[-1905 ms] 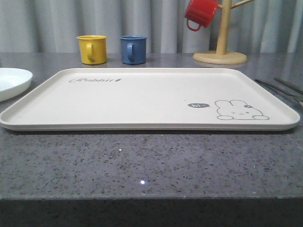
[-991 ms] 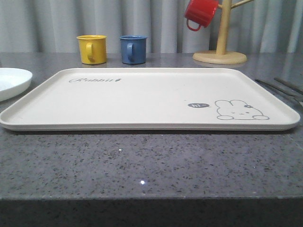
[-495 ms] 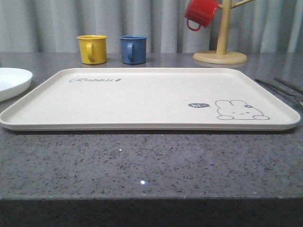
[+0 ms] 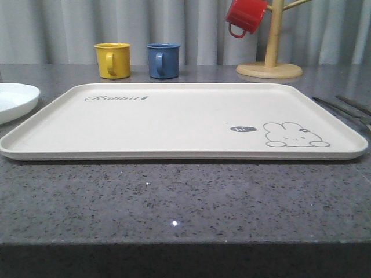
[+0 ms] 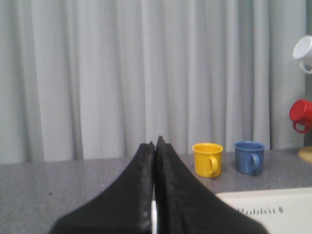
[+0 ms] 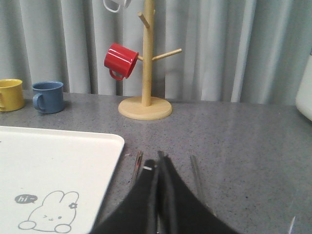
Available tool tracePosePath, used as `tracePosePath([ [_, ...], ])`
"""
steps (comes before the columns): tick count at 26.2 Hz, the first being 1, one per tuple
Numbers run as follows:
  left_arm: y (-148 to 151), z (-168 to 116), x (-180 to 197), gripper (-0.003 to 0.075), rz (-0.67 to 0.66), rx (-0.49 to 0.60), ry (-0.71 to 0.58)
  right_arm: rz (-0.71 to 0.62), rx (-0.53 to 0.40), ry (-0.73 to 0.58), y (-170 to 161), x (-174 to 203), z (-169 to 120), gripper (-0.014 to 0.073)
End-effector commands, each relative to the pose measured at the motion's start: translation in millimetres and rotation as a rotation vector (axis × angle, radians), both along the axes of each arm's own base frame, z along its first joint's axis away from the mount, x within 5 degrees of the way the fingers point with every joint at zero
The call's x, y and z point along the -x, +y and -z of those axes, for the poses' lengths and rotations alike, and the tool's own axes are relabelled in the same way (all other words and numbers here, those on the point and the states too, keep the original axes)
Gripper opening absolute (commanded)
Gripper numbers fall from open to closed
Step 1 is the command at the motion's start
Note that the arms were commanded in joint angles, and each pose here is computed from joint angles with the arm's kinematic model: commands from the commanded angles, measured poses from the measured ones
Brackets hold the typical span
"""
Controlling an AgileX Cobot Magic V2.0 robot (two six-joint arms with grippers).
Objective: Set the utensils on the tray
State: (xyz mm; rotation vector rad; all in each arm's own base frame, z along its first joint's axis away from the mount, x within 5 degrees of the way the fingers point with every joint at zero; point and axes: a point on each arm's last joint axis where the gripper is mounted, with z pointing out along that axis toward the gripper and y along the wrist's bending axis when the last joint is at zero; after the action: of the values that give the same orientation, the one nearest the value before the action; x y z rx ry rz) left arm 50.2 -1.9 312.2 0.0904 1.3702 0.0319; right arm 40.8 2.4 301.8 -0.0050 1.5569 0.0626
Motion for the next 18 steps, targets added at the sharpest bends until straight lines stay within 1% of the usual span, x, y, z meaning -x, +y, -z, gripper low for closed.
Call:
tracePosePath([
  [1,0,-26,-13,-0.0018,-0.009,0.006,0.059,0.005,-0.001,-0.042,0,-10,-31,-0.0067],
  [3,0,-31,-21,-0.0018,-0.009,0.003,0.076,0.006,-0.001,-0.023,0,-17,-34,-0.0067],
  [6,-1,-33,-22,-0.0014,-0.007,-0.004,0.057,0.007,0.0,-0.022,0,-20,-35,-0.0059],
  [8,-1,-33,-22,0.0008,-0.007,-0.004,0.057,0.007,0.0,-0.024,0,-20,-35,-0.0014],
  [9,-1,-32,-23,0.0035,-0.008,-0.004,0.064,0.007,0.0,-0.026,0,-20,-35,0.0025],
  [11,-1,-31,-23,0.0118,-0.009,-0.004,0.072,0.007,0.0,-0.027,0,-20,-35,0.0136],
  [12,-1,-29,-23,0.0207,-0.009,-0.004,0.077,0.007,0.0,-0.026,0,-20,-35,0.022],
  [13,-1,-28,-23,0.0314,-0.01,-0.005,0.087,0.007,0.0,-0.026,0,-20,-35,0.0323],
  [15,0,-27,-24,0.0499,-0.011,-0.005,0.095,0.007,0.0,-0.026,0,-20,-35,0.0489],
  [16,0,-27,-24,0.0571,-0.011,-0.005,0.095,0.007,0.0,-0.026,0,-20,-35,0.0533],
  [17,0,-27,-24,0.0611,-0.011,-0.005,0.095,0.007,0.0,-0.026,0,-20,-35,0.0566],
  [18,0,-27,-24,0.0631,-0.01,-0.005,0.093,0.007,0.0,-0.026,0,-20,-35,0.0579],
])
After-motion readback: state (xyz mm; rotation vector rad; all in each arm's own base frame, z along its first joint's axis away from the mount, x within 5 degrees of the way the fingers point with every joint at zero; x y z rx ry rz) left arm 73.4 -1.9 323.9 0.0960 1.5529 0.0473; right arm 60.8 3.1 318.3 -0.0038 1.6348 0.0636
